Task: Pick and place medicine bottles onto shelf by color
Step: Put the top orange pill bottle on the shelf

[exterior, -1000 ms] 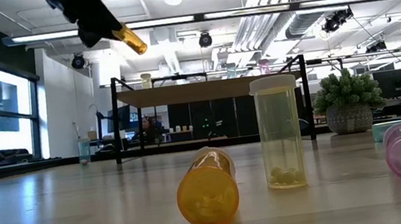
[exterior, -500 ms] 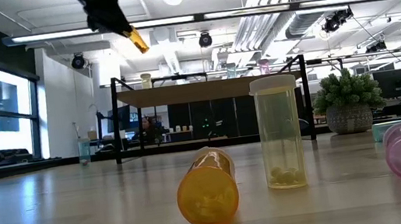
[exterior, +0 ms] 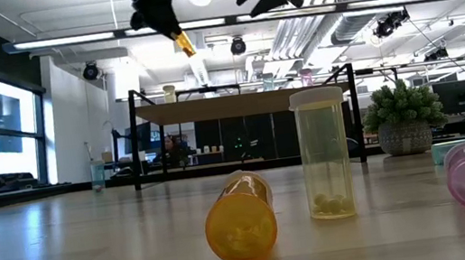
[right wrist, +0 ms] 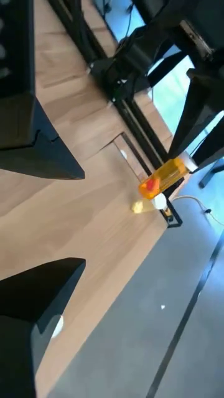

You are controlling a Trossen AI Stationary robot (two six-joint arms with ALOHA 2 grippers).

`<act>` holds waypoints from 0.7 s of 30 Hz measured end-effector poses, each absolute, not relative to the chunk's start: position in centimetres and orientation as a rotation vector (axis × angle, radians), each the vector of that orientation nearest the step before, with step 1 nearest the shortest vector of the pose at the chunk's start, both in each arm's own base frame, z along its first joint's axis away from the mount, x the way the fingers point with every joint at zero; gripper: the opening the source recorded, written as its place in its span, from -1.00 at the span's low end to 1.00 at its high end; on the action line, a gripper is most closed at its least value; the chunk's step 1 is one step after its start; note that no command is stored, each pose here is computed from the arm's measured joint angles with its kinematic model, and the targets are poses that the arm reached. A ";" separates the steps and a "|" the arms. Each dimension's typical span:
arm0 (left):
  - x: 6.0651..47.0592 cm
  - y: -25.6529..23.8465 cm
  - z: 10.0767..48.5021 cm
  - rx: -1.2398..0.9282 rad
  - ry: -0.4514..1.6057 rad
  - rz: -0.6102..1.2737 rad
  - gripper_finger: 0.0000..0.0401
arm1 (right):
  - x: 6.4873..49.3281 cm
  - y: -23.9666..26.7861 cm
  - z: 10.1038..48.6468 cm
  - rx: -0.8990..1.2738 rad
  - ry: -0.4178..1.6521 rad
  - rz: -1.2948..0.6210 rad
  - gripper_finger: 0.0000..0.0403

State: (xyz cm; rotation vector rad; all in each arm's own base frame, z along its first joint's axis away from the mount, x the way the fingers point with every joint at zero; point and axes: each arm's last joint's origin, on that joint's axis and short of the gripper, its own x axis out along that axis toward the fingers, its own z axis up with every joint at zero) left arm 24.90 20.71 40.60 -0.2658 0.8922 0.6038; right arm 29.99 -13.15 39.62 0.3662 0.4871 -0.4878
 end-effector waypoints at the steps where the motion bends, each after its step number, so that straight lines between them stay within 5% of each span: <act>1: 25.2 20.9 40.7 -0.277 0.900 0.606 -0.45 | 29.9 -13.2 39.6 0.360 0.491 -0.488 0.03; 21: 30.7 25.0 35.5 -0.366 1.039 0.605 -0.46 | 29.5 -13.9 39.3 0.290 0.543 -0.499 0.03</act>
